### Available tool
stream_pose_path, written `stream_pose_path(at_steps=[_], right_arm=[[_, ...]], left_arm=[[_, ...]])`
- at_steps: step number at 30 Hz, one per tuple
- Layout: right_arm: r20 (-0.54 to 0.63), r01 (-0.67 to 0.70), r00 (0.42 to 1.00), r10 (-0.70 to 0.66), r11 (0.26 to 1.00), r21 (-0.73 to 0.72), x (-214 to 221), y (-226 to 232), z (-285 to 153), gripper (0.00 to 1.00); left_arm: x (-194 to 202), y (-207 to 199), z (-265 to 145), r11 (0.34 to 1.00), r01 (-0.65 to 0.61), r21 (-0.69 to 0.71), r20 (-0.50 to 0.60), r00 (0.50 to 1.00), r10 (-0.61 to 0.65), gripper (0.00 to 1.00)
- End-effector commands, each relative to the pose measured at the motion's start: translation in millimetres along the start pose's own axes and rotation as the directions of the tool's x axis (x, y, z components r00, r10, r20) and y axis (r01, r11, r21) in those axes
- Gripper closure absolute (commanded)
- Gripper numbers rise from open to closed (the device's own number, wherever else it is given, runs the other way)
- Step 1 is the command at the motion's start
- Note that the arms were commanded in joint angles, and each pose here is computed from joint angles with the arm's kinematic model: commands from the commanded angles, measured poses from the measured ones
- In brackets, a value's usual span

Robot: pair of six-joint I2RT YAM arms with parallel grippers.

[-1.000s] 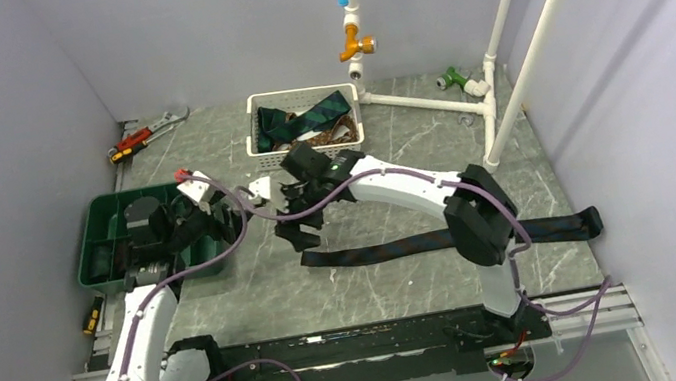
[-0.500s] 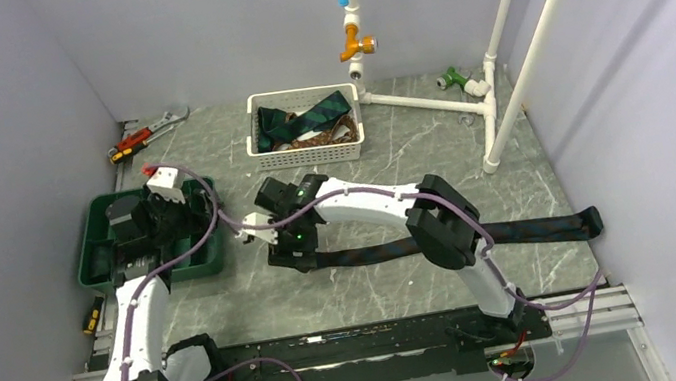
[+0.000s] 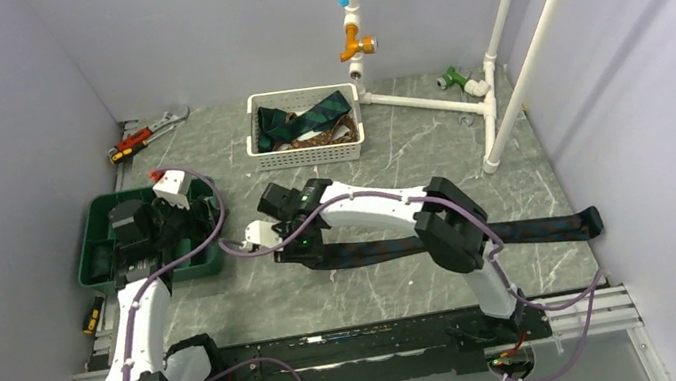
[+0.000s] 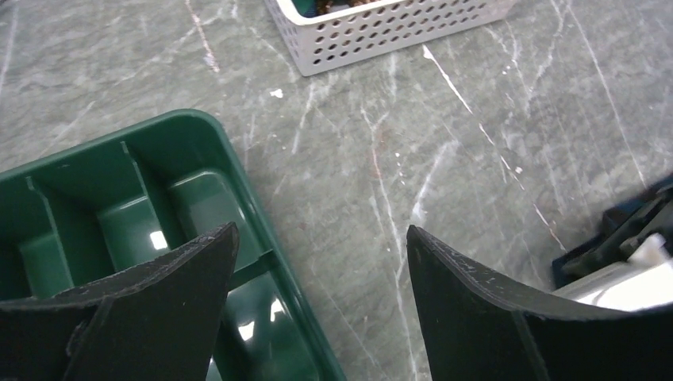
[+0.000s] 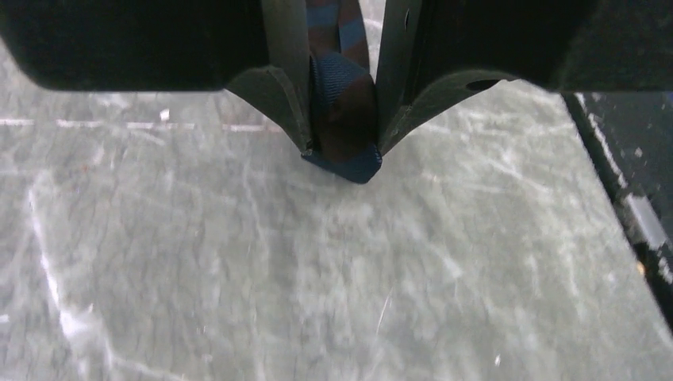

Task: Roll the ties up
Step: Roll the tie at the center of the board.

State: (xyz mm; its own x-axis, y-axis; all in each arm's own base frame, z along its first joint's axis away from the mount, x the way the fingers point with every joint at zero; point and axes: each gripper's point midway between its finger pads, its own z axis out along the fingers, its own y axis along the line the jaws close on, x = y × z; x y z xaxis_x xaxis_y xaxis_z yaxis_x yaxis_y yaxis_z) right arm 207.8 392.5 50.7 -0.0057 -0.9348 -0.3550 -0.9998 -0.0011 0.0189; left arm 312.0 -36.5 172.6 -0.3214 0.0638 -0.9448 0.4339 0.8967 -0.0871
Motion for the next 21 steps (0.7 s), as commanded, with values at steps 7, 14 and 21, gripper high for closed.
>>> stream_pose_path(at_steps=[7, 14, 21], right_arm=[[0.251, 0.005, 0.968, 0.003, 1.000, -0.030, 6, -6, -72, 0.70], [0.360, -0.099, 0.923, 0.139, 0.987, -0.129, 45, -14, -81, 0.68], [0.470, -0.117, 0.868, 0.159, 0.986, -0.118, 71, -13, -99, 0.69]], left_arm=[[7, -39, 2, 0.960, -0.086, 0.266, 0.027, 0.996, 0.082, 0.20], [23, -96, -3, 0.815, -0.301, 0.496, 0.107, 0.952, 0.286, 0.19], [46, -174, -14, 0.531, -0.515, 0.673, 0.272, 0.840, 0.469, 0.14]])
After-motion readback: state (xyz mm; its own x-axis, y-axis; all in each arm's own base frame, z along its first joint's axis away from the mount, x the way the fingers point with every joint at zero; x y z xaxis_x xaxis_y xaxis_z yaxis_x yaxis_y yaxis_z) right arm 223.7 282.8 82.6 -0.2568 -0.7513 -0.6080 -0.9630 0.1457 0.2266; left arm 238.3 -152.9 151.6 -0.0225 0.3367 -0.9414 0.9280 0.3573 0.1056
